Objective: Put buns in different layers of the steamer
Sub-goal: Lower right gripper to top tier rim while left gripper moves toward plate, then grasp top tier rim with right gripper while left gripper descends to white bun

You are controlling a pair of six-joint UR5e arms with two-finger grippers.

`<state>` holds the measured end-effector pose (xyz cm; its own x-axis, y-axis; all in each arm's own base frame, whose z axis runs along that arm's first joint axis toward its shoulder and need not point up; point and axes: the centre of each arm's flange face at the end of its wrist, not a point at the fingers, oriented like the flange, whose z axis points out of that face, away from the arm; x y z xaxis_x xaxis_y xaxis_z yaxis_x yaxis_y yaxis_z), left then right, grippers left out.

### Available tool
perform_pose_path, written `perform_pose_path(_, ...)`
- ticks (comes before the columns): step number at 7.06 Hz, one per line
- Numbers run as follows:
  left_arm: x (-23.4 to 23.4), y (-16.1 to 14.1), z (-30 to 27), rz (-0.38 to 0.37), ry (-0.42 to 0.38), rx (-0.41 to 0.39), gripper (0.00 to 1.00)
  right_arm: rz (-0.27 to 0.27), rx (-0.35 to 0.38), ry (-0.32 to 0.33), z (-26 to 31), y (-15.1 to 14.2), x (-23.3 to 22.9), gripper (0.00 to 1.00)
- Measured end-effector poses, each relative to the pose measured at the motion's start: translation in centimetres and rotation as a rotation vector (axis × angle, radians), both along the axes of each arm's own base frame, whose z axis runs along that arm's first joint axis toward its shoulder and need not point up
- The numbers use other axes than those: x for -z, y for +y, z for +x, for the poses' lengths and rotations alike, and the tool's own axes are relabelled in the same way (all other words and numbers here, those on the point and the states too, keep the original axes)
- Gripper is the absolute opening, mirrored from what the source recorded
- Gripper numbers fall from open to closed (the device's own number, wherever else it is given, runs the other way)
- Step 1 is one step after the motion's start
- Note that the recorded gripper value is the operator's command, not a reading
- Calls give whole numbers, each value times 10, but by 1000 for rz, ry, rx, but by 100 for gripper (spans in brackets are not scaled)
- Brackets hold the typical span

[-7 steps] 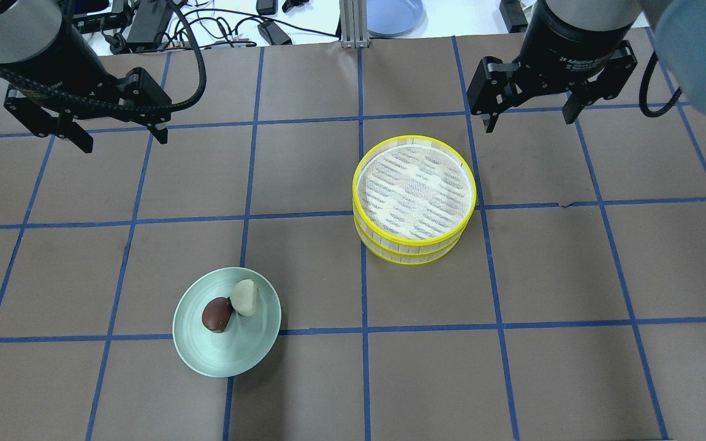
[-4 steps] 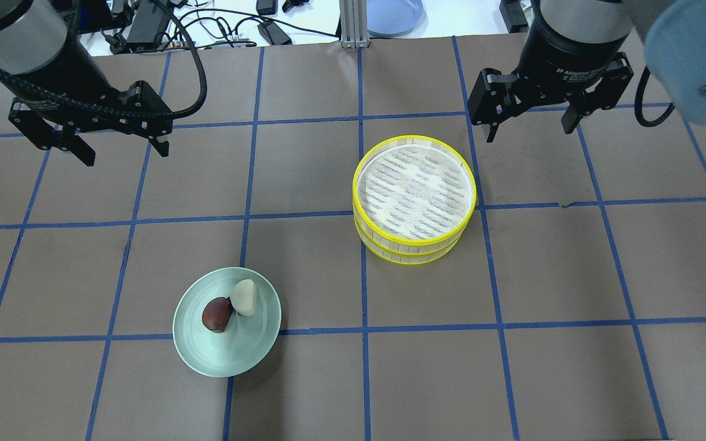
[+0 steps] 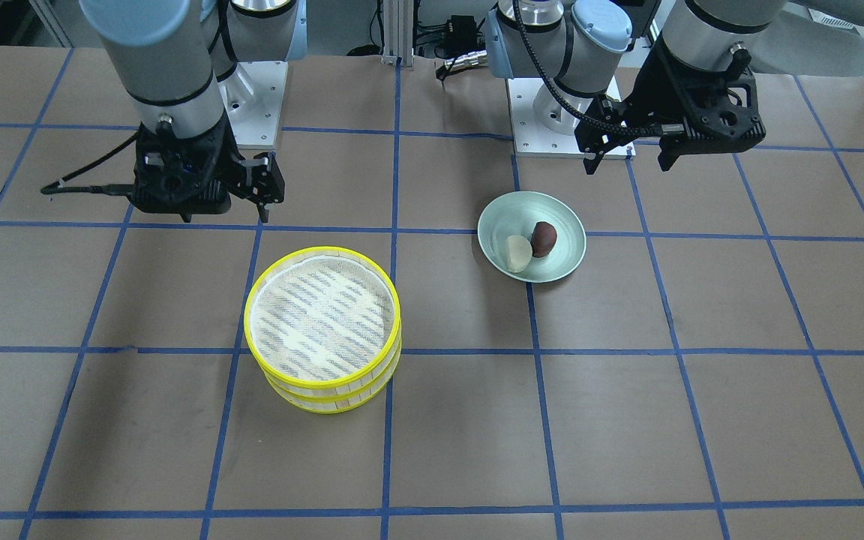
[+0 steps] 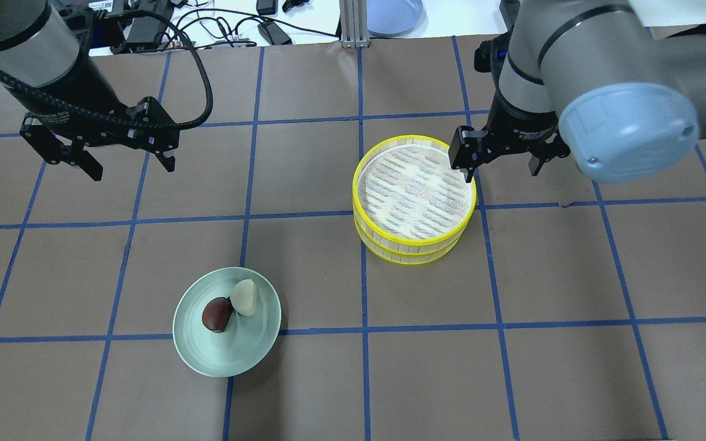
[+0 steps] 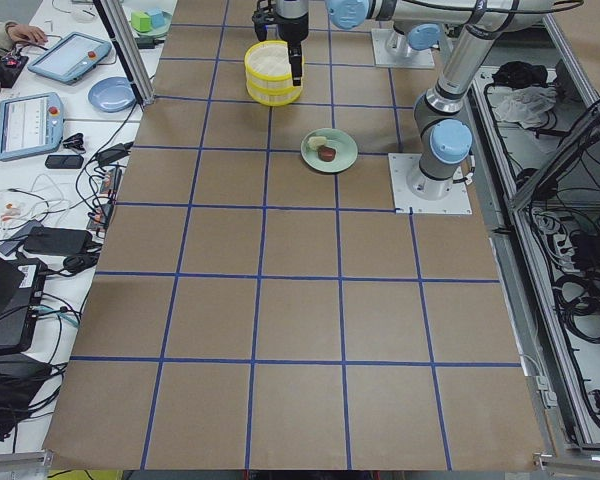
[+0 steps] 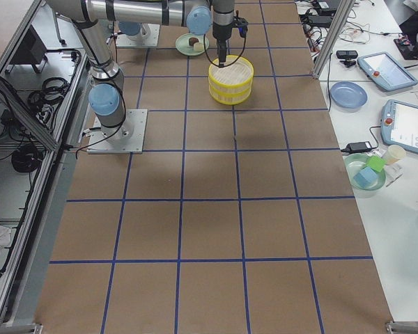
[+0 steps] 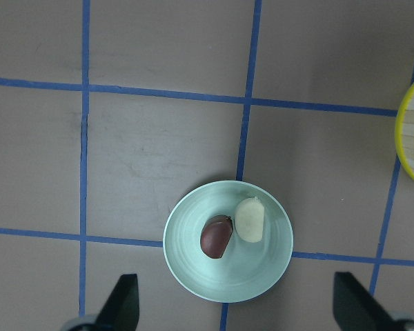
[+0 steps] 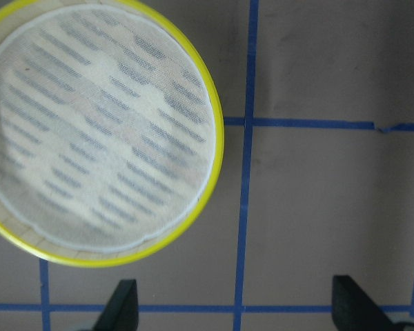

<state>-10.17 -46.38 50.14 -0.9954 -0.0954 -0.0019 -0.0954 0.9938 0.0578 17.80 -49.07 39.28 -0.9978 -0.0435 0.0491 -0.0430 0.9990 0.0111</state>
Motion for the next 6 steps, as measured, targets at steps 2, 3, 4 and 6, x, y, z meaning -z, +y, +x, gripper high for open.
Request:
perform_pose_path(2,8,1,-1,14,1,2,100,26,-2,5,3,-23,66,82)
perform_pose_path(3,10,2,-3,21,2,6,100,46,-1,7,4,-31,92,52)
perform_pose_path(4,21,5,-5,43,5,8,100,52,1,6,5,-38,110,23)
perform_pose_path(6,76,14,-8,140,18,3,100,49,43,0,6,-42,118,0)
